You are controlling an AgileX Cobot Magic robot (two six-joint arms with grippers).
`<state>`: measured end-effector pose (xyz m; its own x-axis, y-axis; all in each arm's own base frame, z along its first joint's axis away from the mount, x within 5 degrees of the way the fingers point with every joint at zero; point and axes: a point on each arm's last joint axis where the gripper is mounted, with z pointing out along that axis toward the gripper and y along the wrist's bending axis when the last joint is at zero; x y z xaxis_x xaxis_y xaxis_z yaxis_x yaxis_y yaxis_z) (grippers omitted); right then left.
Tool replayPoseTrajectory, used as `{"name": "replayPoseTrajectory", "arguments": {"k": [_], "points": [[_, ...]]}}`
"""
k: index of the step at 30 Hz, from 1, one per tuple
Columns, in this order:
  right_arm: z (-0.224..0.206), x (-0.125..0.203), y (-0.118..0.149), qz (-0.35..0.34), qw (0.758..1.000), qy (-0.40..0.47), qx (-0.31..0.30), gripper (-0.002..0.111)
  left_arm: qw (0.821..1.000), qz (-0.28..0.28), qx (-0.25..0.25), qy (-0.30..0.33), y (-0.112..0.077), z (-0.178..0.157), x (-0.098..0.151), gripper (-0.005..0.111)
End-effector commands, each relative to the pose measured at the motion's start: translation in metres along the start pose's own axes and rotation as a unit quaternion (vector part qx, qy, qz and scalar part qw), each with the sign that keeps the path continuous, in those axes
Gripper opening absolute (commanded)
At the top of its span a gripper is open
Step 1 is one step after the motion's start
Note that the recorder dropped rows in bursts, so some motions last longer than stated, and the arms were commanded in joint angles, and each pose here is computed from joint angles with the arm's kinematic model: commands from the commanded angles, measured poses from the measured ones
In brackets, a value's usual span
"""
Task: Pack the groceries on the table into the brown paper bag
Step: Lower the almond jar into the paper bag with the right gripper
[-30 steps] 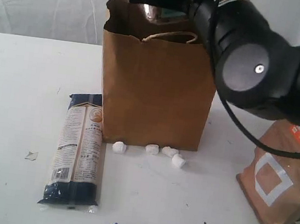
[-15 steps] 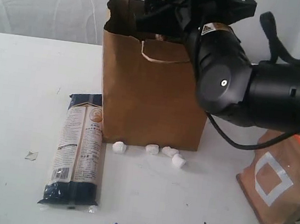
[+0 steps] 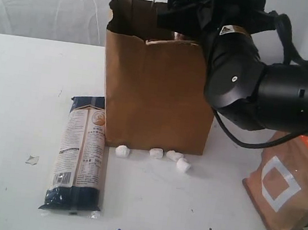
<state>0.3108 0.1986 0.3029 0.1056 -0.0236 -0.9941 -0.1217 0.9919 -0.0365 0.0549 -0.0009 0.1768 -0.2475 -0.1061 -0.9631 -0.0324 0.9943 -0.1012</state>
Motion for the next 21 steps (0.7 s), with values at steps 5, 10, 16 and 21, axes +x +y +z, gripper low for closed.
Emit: {"name": "replayPoseTrajectory", "arguments": {"k": [5, 10, 16, 21], "points": [[0.0005, -0.0100, -0.0048, -0.006, 0.999, -0.029, 0.014, 0.062, 1.000, 0.002, 0.004, 0.000, -0.0004, 0.0000, 0.0010, 0.000], [0.0005, -0.0096, -0.0050, -0.004, 1.000, -0.027, 0.016, 0.063, 1.000, 0.002, 0.004, 0.000, -0.0004, 0.0000, 0.0010, 0.000], [0.0003, -0.0119, -0.0071, -0.004, 0.999, -0.040, 0.027, 0.063, 1.000, 0.002, 0.004, 0.000, -0.0004, 0.0000, 0.0010, 0.000], [0.0000, -0.0123, -0.0075, -0.001, 0.999, -0.039, 0.028, 0.063, 1.000, 0.002, 0.004, 0.000, -0.0004, 0.0000, 0.0010, 0.000]]}}
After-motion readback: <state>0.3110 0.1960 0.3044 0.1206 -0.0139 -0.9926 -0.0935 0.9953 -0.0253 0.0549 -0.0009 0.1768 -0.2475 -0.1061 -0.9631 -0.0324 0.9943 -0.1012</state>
